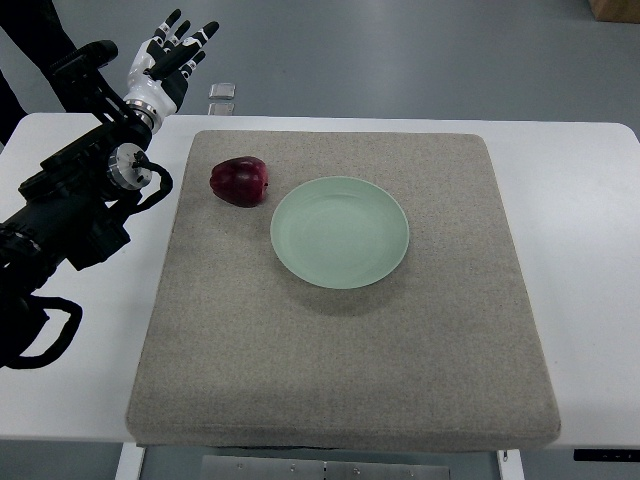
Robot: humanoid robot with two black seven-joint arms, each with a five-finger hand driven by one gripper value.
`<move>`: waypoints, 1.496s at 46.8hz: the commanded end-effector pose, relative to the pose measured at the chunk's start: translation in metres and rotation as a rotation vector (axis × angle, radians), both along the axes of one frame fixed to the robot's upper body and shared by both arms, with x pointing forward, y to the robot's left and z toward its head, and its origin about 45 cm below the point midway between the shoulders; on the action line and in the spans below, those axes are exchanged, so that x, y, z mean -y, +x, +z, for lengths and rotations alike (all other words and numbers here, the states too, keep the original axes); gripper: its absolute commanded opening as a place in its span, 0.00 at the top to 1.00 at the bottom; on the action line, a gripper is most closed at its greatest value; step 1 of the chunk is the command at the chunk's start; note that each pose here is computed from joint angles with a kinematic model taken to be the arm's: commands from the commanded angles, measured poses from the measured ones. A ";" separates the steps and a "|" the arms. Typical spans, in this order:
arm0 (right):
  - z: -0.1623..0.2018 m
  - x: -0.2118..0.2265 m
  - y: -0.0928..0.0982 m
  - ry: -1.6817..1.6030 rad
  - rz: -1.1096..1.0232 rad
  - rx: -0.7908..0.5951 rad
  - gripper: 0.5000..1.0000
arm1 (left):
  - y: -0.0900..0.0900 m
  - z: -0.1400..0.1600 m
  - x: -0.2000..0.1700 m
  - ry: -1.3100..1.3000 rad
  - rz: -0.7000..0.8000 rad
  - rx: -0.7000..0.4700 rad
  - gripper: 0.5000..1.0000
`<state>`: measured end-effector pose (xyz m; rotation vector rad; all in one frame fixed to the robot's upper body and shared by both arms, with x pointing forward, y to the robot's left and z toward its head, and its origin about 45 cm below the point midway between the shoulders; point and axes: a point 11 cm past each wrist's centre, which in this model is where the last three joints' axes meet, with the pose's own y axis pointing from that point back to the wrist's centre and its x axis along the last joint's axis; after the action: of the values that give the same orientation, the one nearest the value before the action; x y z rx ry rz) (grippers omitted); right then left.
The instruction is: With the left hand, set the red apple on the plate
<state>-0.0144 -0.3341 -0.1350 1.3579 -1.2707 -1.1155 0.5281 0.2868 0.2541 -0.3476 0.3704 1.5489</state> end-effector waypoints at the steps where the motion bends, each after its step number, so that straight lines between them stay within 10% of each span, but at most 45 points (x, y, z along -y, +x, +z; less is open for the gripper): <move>1: 0.000 0.000 0.001 -0.001 0.000 0.001 0.07 | 0.000 -0.001 0.000 0.000 0.000 -0.002 0.02; 41: 0.000 0.000 0.001 -0.001 0.000 0.001 0.07 | -0.003 -0.007 0.004 0.042 -0.030 -0.014 0.02; 70: 0.000 0.000 0.000 0.000 0.000 0.000 0.07 | -0.003 0.004 0.056 0.597 -0.340 0.045 0.02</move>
<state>-0.0138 -0.3341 -0.1350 1.3587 -1.2712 -1.1147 0.5258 0.2351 0.2561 0.1140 -0.0408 1.2689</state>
